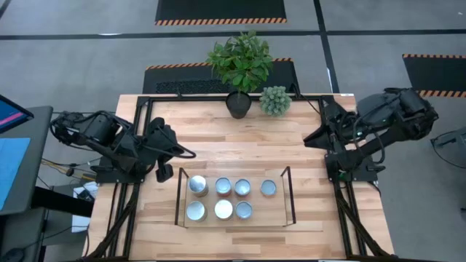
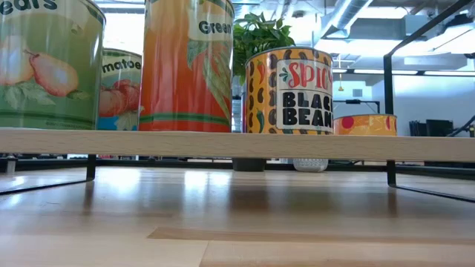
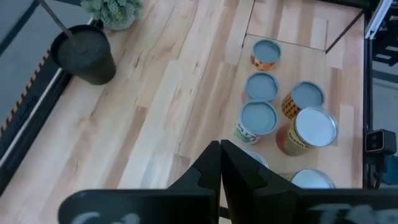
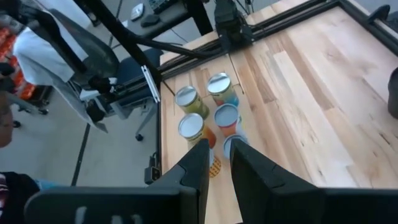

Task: Pick and place cans onto a shelf
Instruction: Adjust the canned goods on the shelf

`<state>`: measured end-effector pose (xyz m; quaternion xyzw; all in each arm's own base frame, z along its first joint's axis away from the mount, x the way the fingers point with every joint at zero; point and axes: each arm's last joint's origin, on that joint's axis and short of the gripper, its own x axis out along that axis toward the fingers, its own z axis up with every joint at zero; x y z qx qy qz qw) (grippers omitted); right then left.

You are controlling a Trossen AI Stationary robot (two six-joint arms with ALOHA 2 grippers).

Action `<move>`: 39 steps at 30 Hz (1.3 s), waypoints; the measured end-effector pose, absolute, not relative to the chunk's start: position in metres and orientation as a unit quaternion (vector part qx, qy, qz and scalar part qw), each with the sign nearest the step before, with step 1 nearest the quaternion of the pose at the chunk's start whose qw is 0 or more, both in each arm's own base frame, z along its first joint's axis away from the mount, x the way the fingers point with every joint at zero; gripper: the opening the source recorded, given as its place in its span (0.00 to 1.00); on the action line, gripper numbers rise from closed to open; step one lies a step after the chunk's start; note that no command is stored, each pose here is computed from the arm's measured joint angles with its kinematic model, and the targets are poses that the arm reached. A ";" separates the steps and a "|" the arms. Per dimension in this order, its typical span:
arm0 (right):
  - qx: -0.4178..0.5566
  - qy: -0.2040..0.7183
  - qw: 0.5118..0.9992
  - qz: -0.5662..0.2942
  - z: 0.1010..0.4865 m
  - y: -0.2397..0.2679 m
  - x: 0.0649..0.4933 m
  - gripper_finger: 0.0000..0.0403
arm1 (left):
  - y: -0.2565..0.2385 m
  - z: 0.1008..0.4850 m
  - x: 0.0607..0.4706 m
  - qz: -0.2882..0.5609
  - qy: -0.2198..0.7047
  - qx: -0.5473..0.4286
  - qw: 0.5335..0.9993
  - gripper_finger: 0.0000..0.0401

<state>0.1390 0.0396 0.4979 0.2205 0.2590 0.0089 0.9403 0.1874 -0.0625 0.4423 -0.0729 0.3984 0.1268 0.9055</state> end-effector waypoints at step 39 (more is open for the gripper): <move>0.051 0.385 0.921 0.041 0.436 0.072 0.269 0.23 | -0.032 0.282 0.110 0.103 0.080 -0.119 0.984 0.00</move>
